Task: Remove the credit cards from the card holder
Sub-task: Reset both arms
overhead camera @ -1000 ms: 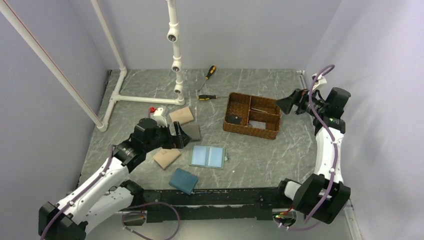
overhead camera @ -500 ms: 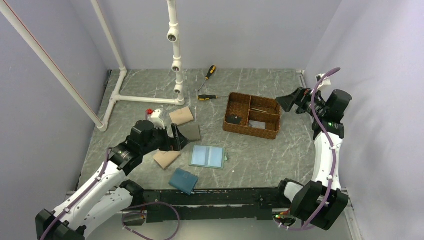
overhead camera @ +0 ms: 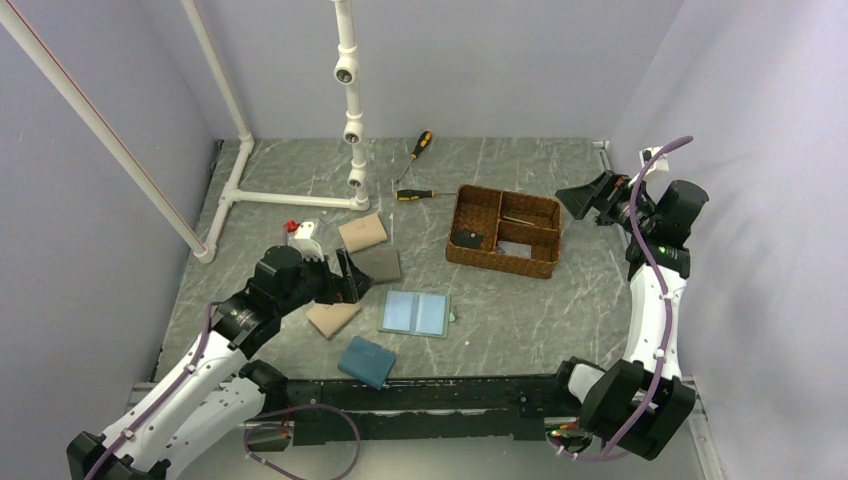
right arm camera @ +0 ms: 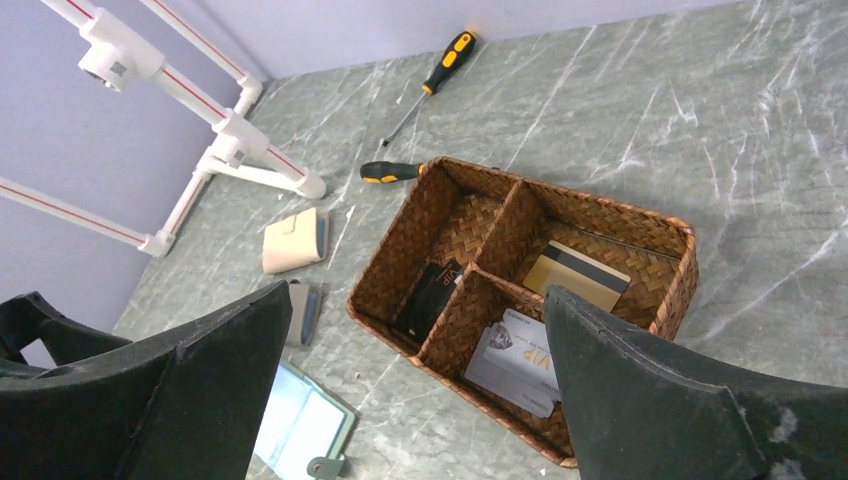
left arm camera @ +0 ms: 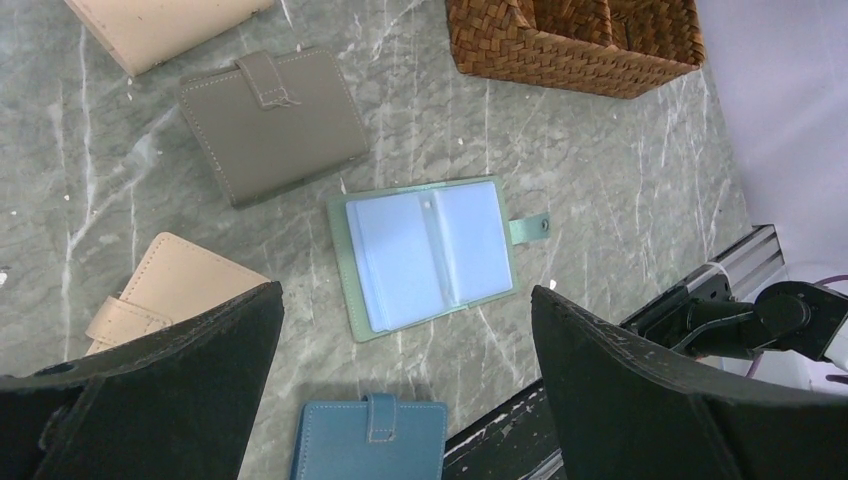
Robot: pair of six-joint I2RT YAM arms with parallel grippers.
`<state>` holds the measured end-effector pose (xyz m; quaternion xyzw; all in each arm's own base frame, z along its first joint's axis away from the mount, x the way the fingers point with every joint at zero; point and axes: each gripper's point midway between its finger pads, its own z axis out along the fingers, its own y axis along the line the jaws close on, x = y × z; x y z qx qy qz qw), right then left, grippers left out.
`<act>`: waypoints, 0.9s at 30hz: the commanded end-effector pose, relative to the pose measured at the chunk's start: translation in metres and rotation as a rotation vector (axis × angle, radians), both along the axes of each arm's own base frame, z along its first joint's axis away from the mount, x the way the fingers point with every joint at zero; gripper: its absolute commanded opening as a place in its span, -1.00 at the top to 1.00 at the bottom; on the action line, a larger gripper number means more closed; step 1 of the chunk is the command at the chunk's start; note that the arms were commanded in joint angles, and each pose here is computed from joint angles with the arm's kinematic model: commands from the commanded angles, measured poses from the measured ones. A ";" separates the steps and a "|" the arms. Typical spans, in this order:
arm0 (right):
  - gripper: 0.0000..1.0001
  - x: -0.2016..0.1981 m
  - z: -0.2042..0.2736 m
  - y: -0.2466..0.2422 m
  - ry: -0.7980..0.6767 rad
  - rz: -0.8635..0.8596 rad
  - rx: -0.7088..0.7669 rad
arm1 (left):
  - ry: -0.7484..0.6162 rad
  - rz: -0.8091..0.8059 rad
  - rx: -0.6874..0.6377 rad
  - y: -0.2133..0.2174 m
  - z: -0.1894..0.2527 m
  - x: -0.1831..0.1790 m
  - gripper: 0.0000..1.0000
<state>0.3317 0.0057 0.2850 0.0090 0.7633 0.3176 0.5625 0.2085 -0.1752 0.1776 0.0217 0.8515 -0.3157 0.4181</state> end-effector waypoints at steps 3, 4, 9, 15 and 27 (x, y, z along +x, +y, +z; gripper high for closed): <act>-1.00 0.002 0.009 0.000 -0.044 0.016 0.000 | -0.013 0.020 0.005 0.004 -0.003 0.002 -0.99; -1.00 0.002 0.009 -0.001 -0.045 0.011 -0.001 | -0.013 0.021 0.005 0.004 -0.003 0.002 -0.99; -1.00 0.003 0.010 -0.004 -0.044 0.005 -0.011 | -0.009 0.025 0.006 0.006 -0.005 0.000 -0.99; -1.00 0.004 0.010 -0.005 -0.048 0.008 -0.016 | -0.010 0.027 0.004 0.007 -0.006 -0.002 -0.99; -1.00 0.003 0.011 -0.008 -0.054 -0.003 -0.028 | 0.001 0.013 0.003 0.004 -0.010 -0.002 -0.99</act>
